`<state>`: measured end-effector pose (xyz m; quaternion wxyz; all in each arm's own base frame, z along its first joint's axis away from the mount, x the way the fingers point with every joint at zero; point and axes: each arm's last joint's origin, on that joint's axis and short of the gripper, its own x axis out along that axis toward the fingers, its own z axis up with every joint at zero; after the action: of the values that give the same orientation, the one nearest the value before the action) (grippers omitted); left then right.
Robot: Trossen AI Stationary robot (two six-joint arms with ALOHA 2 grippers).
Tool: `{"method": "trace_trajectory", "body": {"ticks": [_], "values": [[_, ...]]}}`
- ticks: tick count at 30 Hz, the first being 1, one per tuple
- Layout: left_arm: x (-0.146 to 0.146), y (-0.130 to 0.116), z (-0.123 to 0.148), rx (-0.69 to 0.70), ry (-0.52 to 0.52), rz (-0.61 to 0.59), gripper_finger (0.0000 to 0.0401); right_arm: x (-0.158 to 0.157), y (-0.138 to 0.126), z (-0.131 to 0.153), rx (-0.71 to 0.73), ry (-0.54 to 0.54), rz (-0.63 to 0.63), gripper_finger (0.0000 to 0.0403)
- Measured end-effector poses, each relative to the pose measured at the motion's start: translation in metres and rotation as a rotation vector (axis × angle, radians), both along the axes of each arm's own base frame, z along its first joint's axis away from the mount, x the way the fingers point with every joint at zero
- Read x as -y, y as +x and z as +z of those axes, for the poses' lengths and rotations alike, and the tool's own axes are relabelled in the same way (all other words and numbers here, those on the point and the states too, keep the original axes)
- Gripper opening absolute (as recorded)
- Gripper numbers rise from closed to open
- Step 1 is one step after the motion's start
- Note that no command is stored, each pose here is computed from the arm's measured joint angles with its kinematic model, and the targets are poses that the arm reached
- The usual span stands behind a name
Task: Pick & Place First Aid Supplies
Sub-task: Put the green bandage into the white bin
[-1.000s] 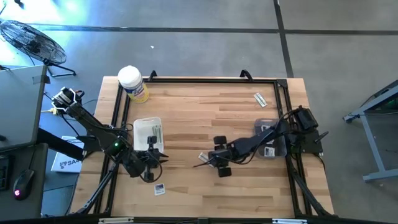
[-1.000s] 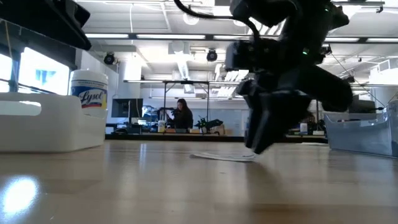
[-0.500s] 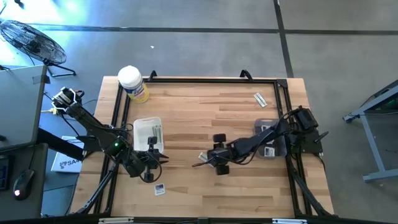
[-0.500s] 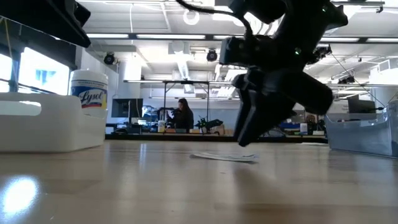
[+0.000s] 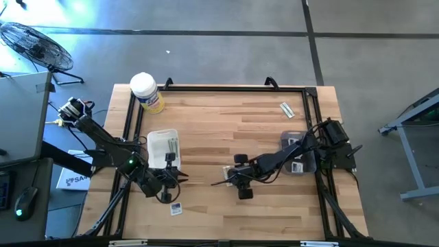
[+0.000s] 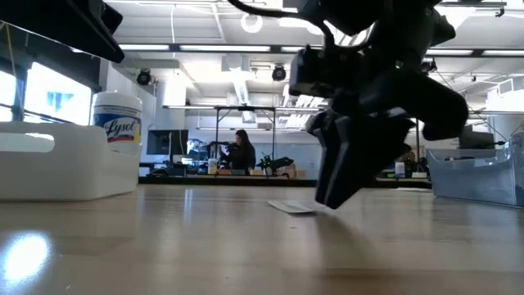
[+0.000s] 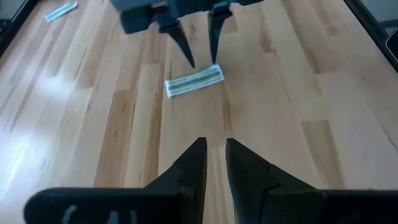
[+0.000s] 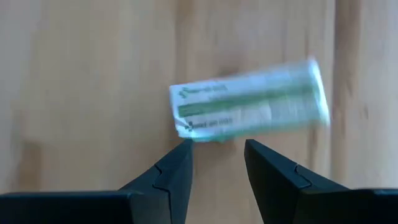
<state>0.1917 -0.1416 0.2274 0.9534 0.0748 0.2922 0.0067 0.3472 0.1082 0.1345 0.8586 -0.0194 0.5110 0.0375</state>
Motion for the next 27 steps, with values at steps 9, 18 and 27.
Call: {"method": "trace_trajectory", "body": {"ticks": [9,18,27], "values": [[0.018,0.021,-0.013,0.07,0.056,-0.075,0.0057,0.0,0.008,0.005,0.113,-0.068,-0.032,0.014],[0.014,0.06,-0.035,0.122,-0.015,-0.035,0.0057,-0.011,-0.008,0.008,0.017,-0.079,0.007,0.014],[0.001,0.096,-0.06,0.131,-0.06,0.01,0.0057,-0.03,-0.005,-0.006,0.075,-0.159,0.148,0.014]]}}
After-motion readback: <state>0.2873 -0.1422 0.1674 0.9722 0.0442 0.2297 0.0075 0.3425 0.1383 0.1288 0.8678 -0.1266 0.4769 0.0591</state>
